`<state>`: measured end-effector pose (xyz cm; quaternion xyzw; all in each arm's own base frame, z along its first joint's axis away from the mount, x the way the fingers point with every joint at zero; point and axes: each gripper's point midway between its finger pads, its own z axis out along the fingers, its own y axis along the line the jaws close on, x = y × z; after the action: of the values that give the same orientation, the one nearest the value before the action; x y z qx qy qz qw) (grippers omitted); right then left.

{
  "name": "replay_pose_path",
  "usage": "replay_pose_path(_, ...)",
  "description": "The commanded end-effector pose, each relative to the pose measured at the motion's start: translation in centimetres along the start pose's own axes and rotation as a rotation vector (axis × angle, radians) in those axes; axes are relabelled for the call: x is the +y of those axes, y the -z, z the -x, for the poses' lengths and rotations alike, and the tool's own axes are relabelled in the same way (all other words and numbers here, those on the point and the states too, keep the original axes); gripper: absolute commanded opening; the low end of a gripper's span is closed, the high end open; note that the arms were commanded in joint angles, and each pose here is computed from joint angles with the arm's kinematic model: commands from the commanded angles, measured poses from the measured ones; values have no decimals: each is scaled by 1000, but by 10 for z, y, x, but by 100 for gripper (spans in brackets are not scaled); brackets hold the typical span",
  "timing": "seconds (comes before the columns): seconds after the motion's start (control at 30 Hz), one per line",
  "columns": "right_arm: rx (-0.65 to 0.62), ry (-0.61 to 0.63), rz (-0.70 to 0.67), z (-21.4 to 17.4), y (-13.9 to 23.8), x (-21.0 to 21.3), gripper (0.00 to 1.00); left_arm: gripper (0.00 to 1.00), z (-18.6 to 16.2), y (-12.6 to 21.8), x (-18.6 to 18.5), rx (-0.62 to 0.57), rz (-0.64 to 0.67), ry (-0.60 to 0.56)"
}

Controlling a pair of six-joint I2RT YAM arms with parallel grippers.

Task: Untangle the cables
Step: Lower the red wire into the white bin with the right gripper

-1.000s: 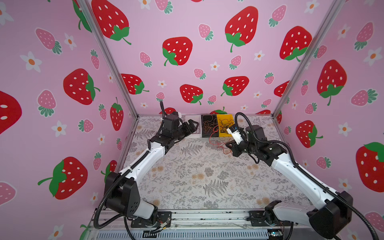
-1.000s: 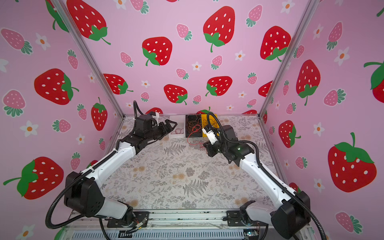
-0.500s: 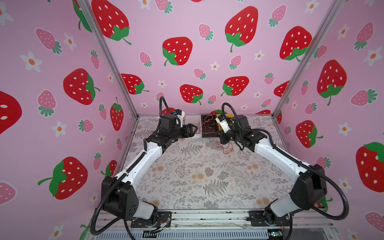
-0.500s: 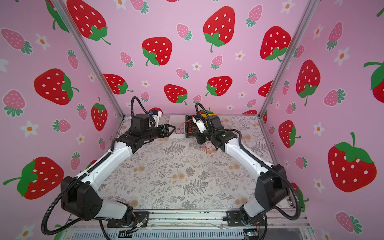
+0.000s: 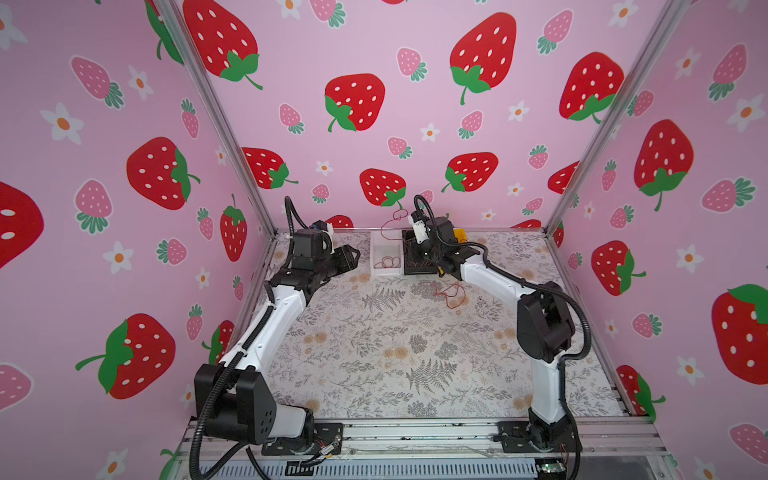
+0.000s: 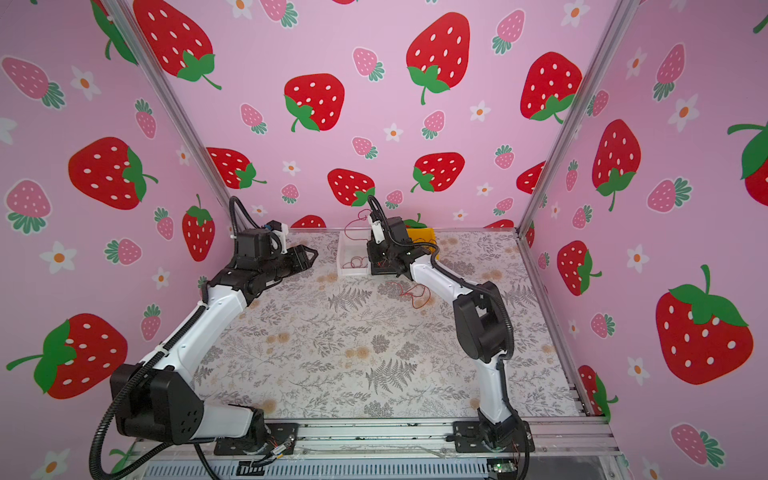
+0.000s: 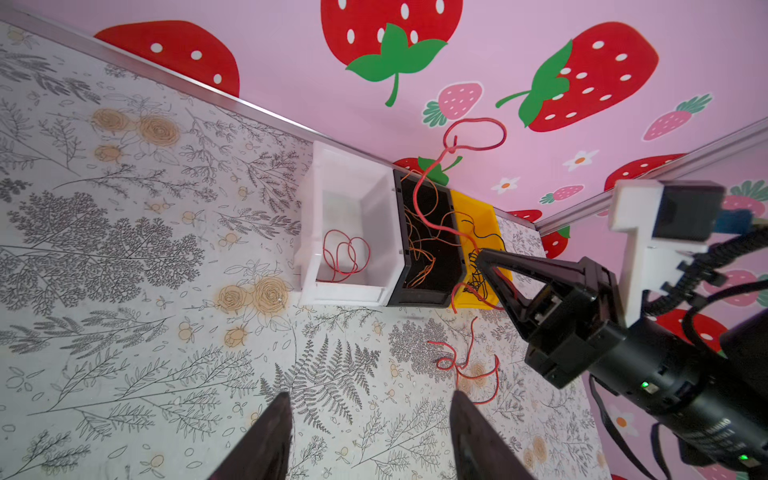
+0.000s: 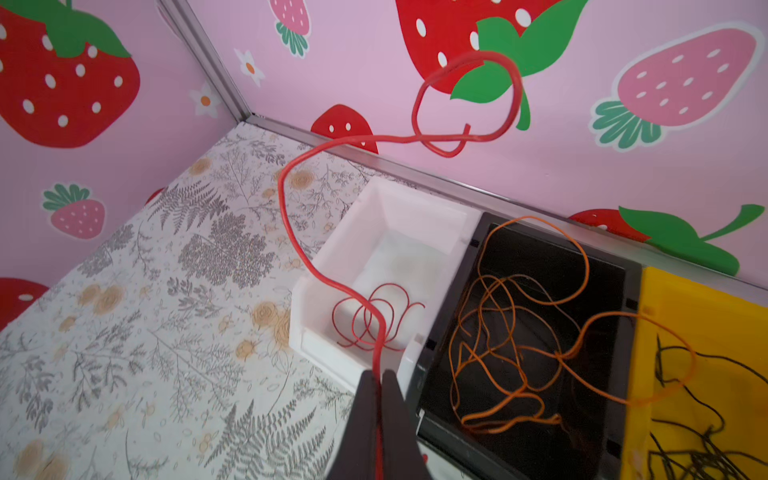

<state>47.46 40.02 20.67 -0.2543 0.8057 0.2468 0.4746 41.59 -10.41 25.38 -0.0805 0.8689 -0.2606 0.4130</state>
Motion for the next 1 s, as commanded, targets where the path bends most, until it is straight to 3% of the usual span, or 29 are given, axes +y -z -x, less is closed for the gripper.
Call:
replay_pose_path(0.0, -162, -11, 17, 40, -12, 14, 0, 61, -2, 7, 9, -2, 28, 17)
replay_pose_path(0.23, -286, -42, 79, 42, -39, 27, 0, 60, -8, 0, 16, 28, 37, 36)
replay_pose_path(0.53, -331, -78, 72, 21, -65, 23, 0, 59, -15, -1, 23, 52, 51, 40)
replay_pose_path(0.77, -285, -81, -2, 7, -68, 20, 0, 59, -20, -3, 28, 63, 64, 46)
replay_pose_path(0.87, -207, -62, -84, 7, -64, 10, 0, 59, -25, -8, 33, 88, 76, 53)
replay_pose_path(0.97, -110, -59, -144, -1, -60, 1, 0, 68, -28, -16, 36, 111, 81, 57)
